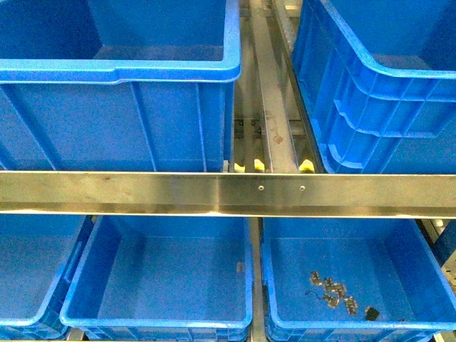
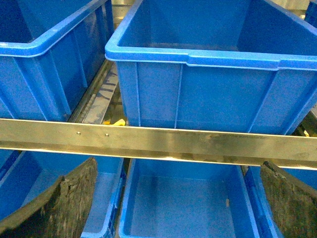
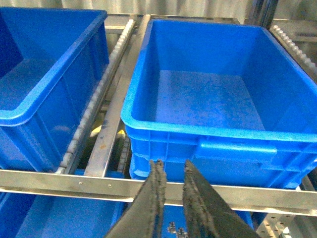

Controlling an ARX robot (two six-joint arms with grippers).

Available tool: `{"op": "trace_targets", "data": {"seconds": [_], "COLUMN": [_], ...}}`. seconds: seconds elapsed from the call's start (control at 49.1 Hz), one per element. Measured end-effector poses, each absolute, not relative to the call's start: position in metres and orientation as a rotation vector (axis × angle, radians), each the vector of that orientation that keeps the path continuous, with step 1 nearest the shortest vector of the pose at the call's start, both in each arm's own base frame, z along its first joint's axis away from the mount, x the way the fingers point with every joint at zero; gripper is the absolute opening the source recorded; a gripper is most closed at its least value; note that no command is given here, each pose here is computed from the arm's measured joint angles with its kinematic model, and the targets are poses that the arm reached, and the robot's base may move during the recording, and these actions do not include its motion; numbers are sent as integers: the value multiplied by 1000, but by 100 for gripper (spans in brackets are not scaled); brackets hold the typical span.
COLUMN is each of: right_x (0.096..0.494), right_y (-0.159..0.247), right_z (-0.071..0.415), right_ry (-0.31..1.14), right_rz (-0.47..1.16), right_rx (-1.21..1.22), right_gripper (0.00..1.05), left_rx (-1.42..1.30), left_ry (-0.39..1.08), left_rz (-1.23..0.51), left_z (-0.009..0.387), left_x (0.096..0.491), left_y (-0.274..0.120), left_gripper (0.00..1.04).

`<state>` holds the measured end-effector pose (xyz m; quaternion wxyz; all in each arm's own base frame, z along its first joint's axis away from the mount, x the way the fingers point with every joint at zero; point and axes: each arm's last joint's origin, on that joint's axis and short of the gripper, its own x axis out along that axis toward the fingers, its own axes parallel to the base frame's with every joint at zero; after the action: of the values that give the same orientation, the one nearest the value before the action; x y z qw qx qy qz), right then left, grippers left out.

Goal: Pick red and yellow buttons and place in box

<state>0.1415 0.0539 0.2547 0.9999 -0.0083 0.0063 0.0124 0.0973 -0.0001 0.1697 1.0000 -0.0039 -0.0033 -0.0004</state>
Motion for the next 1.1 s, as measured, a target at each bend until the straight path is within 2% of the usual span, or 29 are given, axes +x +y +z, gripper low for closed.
{"op": "trace_targets", "data": {"seconds": [0.041, 0.305, 0.957, 0.998, 1.059, 1.1], "right_x": [138, 126, 110, 109, 109, 109], "right_y": [47, 24, 0, 0, 0, 0], "right_z": [248, 212, 178, 177, 176, 176], "right_ry": [5, 12, 2, 2, 2, 2], "right_rz": [14, 8, 1, 1, 1, 1], "right_rx": [-13, -10, -3, -3, -3, -3], "right_gripper": [5, 6, 6, 10, 24, 30], "left_rx": [-8, -7, -8, -7, -7, -7], "left_ry": [-7, -7, -7, -7, -7, -7], "left_rz": [-1, -1, -1, -1, -1, -1], "left_z": [170, 170, 170, 170, 170, 170], "left_x": [97, 97, 97, 97, 97, 97], "left_y": [0, 0, 0, 0, 0, 0], "left_gripper": [97, 97, 97, 97, 97, 97]}}
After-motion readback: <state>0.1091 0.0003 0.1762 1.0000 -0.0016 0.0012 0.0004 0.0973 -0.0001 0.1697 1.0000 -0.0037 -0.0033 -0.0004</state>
